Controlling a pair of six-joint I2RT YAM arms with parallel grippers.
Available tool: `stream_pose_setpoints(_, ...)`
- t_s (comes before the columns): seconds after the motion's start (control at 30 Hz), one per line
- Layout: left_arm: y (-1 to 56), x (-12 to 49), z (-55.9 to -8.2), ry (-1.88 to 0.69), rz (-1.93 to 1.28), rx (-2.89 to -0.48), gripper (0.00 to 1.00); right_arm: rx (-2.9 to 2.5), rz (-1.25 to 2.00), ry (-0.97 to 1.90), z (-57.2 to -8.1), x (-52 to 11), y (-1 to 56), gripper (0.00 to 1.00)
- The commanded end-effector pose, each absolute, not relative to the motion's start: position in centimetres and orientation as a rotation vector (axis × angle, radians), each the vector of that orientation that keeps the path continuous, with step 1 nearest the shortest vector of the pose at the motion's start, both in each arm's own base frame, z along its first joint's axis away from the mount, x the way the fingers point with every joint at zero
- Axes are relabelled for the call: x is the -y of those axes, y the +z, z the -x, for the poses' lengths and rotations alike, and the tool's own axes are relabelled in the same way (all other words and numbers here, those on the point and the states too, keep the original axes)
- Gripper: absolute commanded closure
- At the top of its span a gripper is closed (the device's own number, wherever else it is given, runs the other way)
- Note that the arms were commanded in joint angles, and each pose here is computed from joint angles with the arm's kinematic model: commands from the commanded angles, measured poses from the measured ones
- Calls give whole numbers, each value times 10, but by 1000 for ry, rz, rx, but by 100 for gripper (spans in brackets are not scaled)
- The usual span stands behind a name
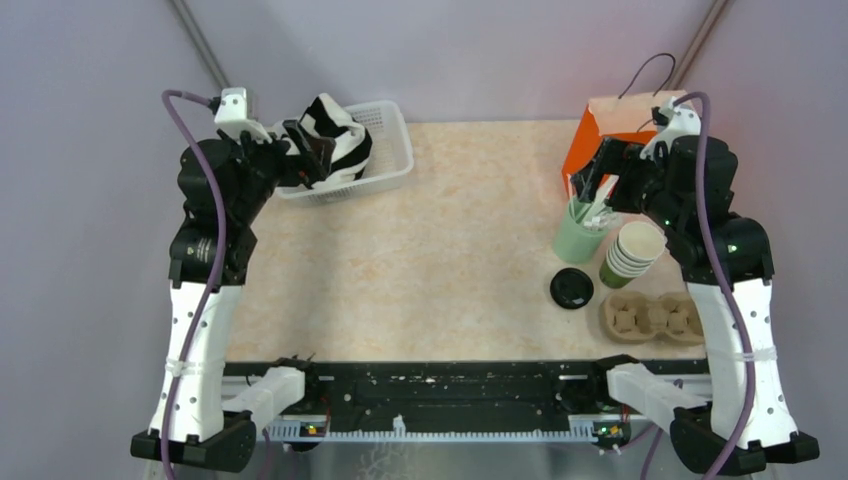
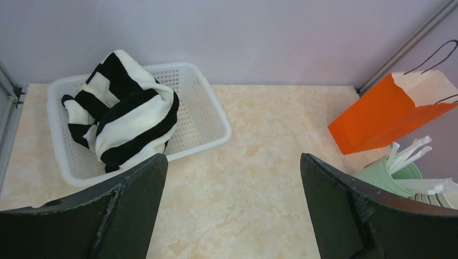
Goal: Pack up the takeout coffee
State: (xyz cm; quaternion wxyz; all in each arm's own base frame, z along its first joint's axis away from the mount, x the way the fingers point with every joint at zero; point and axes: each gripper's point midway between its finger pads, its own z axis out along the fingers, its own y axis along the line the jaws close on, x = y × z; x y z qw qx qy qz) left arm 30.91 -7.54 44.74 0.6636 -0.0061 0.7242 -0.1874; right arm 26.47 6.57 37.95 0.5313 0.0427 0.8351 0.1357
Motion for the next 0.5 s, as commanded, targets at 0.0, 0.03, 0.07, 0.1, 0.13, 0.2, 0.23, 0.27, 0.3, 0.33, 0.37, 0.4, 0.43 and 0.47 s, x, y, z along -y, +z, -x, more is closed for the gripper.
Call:
stream_pose_setpoints(0.0,456,93,-301,-500,-66,-1598,1,-1921,-77,282,-256,-57,402,1)
stream_pose_setpoints(0.03,453,96,-300,-514,-73,-1606,1,-1924,-70,259,-254,-54,400,1)
stream_pose_setpoints(0.07,449,98,-299,-524,-76,-1616,1,-1933,-76,224,-253,-48,397,1)
stream_pose_setpoints(0.1,445,100,-299,-529,-71,-1626,1,-1948,-71,198,-252,-45,393,1)
stream_pose_setpoints(0.13,443,101,-299,-536,-66,-1634,1,-1966,-65,172,-251,-42,389,1)
stream_pose_setpoints(0.2,437,108,-299,-555,-83,-1649,1,-2012,-72,123,-251,-35,380,1)
stream_pose_setpoints(0.23,434,112,-299,-564,-95,-1659,1,-2033,-82,99,-251,-32,375,1)
stream_pose_setpoints(0.27,432,117,-299,-571,-108,-1667,1,-2054,-95,76,-251,-29,370,1)
stream_pose_setpoints(0.3,430,122,-298,-579,-124,-1674,1,-2072,-114,61,-252,-26,365,1)
stream_pose_setpoints(0.33,429,126,-297,-585,-138,-1680,1,-2088,-138,43,-253,-23,359,2)
stream_pose_setpoints(0.37,427,130,-297,-588,-151,-1686,1,-2103,-162,30,-254,-21,354,2)
stream_pose_setpoints(0.4,426,133,-297,-589,-162,-1691,1,-2116,-176,21,-255,-20,349,4)
stream_pose_setpoints(0.43,423,136,-297,-592,-169,-1698,1,-2124,-194,6,-257,-18,345,5)
stream_pose_setpoints(0.47,420,140,-298,-598,-173,-1708,1,-2128,-240,-25,-258,-12,342,6)
